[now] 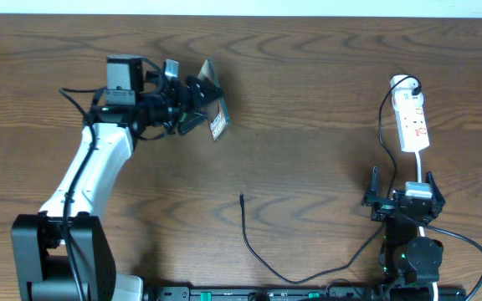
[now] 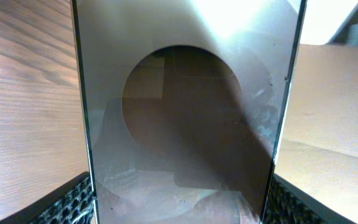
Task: Plug charger to phone and switch on socket
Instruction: 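Lift the phone with the left gripper and tilt it upright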
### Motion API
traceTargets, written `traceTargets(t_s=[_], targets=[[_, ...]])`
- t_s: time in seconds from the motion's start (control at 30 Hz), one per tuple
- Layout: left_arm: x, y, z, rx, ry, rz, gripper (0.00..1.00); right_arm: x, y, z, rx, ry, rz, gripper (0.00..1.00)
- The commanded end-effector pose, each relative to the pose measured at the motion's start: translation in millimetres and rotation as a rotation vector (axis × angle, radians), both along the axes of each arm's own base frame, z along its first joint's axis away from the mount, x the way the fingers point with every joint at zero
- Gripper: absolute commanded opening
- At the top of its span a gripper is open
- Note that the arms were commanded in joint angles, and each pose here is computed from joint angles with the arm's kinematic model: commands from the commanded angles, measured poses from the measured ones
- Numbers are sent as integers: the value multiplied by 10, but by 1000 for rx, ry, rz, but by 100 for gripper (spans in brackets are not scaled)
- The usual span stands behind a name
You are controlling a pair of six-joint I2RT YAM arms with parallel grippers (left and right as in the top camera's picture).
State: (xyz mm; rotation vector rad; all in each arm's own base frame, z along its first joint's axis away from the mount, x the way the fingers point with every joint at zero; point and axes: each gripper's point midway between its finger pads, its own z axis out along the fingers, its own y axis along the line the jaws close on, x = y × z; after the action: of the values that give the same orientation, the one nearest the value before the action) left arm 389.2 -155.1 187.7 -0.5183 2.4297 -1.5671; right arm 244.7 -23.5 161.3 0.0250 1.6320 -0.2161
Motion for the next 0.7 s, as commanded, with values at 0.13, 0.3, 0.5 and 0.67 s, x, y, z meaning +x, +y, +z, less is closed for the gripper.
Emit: traceTargets(t_s=[0.13,0.3,0.5,0.67], targets=[[-76,103,551,-264,121,-19,7,-1,7,-9,-7,3,3,99],[-82,121,567,-271,114,-25,7,-1,7,-9,-7,3,3,99],[-94,114,582,-278,112,-35,7,-1,8,-9,-7,3,3,99],[-122,88,674,-320,122,-65,7,-1,8,-9,-7,3,3,99]])
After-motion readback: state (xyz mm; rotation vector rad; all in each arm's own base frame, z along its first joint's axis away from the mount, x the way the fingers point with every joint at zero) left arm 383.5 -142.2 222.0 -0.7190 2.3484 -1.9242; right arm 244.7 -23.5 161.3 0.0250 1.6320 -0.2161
